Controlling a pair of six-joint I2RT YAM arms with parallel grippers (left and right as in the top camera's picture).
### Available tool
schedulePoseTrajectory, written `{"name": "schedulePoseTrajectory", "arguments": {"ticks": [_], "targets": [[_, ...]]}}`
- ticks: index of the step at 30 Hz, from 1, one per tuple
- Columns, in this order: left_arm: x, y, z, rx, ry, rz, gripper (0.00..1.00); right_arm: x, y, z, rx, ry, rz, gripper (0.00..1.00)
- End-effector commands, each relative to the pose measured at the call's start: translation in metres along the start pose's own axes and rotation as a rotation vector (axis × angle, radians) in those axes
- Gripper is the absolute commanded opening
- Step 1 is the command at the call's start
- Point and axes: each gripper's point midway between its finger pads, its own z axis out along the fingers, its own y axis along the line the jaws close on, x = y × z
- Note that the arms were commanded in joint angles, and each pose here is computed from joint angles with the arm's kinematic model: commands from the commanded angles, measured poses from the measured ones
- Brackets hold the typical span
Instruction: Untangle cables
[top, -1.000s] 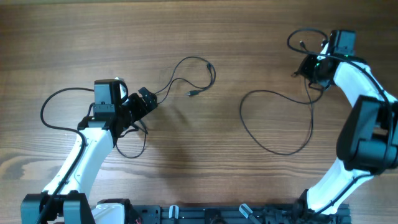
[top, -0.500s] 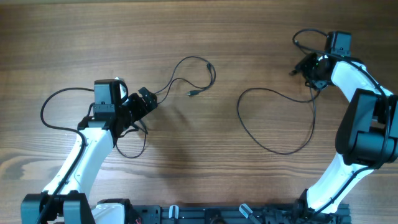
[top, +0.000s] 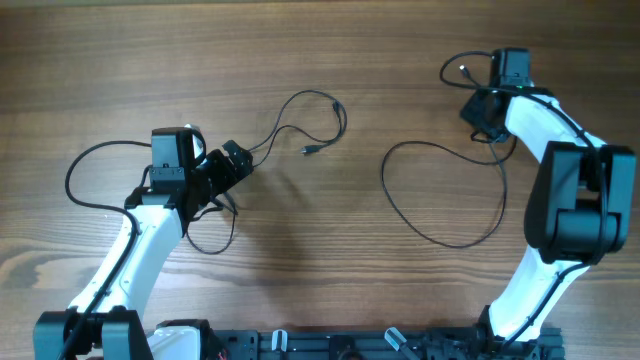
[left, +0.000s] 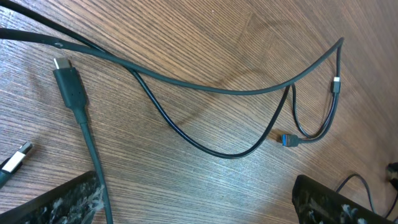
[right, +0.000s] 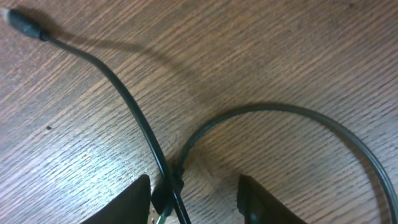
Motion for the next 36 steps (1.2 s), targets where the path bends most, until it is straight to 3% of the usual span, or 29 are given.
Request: {"name": "schedulePoseTrajectory", "arguments": {"ticks": [1,6,12,16,24,28,33,36], "targets": [[0.001,0.001,0.001,-0.006,0.001,0.007,1.00,0.045,-0.013,0.038,0.099,0.114,-0.059,0.31],[0.001,0.001,0.001,-0.006,0.001,0.007,1.00,0.058,-0.019,0.042,0.127,0.161,-0.076,0.05],[0.001,0.001,0.001,-0.006,0.001,0.007,1.00,0.041,-0.020,0.029,0.100,0.130,-0.207,0.04],[0.001,0.001,0.001,-0.006,0.001,0.007,1.00,0.005,-0.026,-0.004,0.099,0.040,-0.248,0.04],[0.001,0.001,0.001,-0.006,0.001,0.007,1.00,-0.116,-0.075,-0.153,0.203,-0.404,-0.261,0.04],[0.001,0.001,0.001,-0.005,0.001,0.007,1.00,-0.178,-0.102,-0.270,0.264,-0.771,-0.264,0.04],[0.001,0.001,0.001,-0.006,0.001,0.007,1.00,-0.211,-0.123,-0.366,0.374,-1.065,-0.318,0.06],[0.001,0.001,0.001,-0.006,0.001,0.007,1.00,-0.220,-0.136,-0.372,0.445,-1.090,-0.350,0.06]]}}
